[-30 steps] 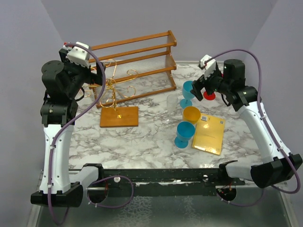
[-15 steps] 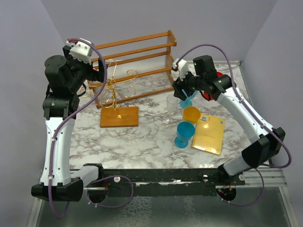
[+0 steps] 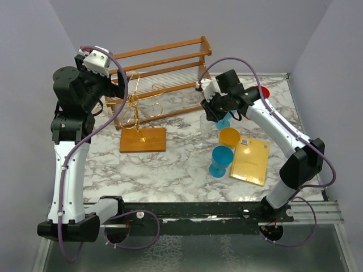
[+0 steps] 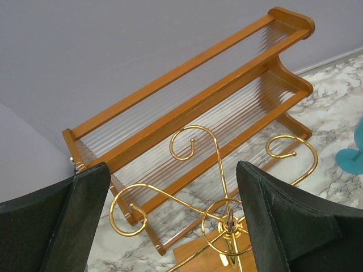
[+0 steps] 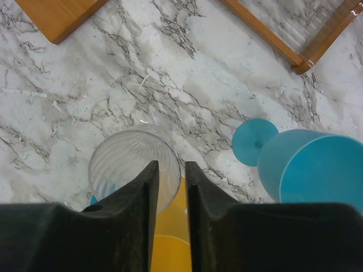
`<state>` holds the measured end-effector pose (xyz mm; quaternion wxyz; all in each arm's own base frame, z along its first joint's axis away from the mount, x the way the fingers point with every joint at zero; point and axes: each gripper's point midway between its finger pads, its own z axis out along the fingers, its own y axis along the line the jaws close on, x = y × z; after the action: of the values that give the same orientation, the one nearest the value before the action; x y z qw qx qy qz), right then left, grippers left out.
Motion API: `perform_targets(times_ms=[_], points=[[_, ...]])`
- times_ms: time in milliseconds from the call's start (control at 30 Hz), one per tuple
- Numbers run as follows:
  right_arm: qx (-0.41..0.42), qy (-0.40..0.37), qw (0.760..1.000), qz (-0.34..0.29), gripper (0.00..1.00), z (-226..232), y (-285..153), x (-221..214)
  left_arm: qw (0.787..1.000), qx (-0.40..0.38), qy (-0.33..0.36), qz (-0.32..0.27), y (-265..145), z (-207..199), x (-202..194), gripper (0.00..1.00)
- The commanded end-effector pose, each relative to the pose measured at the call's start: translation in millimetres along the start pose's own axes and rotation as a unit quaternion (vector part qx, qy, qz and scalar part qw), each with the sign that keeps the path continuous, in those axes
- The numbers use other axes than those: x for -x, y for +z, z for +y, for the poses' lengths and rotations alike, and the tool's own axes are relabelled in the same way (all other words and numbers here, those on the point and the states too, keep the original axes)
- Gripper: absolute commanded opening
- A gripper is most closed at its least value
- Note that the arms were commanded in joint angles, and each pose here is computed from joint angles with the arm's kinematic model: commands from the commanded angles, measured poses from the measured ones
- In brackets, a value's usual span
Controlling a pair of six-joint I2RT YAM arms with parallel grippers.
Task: Place the wine glass upside down on the wine glass rack
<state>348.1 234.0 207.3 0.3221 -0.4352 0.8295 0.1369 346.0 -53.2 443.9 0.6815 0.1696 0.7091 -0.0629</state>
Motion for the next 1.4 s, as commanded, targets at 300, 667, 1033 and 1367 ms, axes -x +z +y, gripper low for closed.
perform_targets(times_ms=[300, 667, 1033, 1367], points=[[0.003, -0.022, 0.998, -0.066, 0.01, 0.6, -19.7, 49.9, 0.999, -0.036, 0.006, -0.024, -7.3, -13.9, 14.7, 0.99], [-0.128, -0.081, 0.956, -0.250, 0.01, -19.5, -143.3, 125.6, 0.997, -0.046, -0.054, -0.036, -8.3, -21.4, 25.5, 0.99], [-0.132, -0.096, 0.876, -0.453, 0.01, 11.7, -289.2, 200.3, 0.949, -0.226, -0.206, -0.074, 4.2, -79.5, 57.4, 0.92], [-0.035, -0.089, 0.856, -0.508, 0.01, 48.6, -319.3, 223.1, 0.913, -0.299, -0.259, -0.096, 8.3, -104.0, 71.0, 0.91]])
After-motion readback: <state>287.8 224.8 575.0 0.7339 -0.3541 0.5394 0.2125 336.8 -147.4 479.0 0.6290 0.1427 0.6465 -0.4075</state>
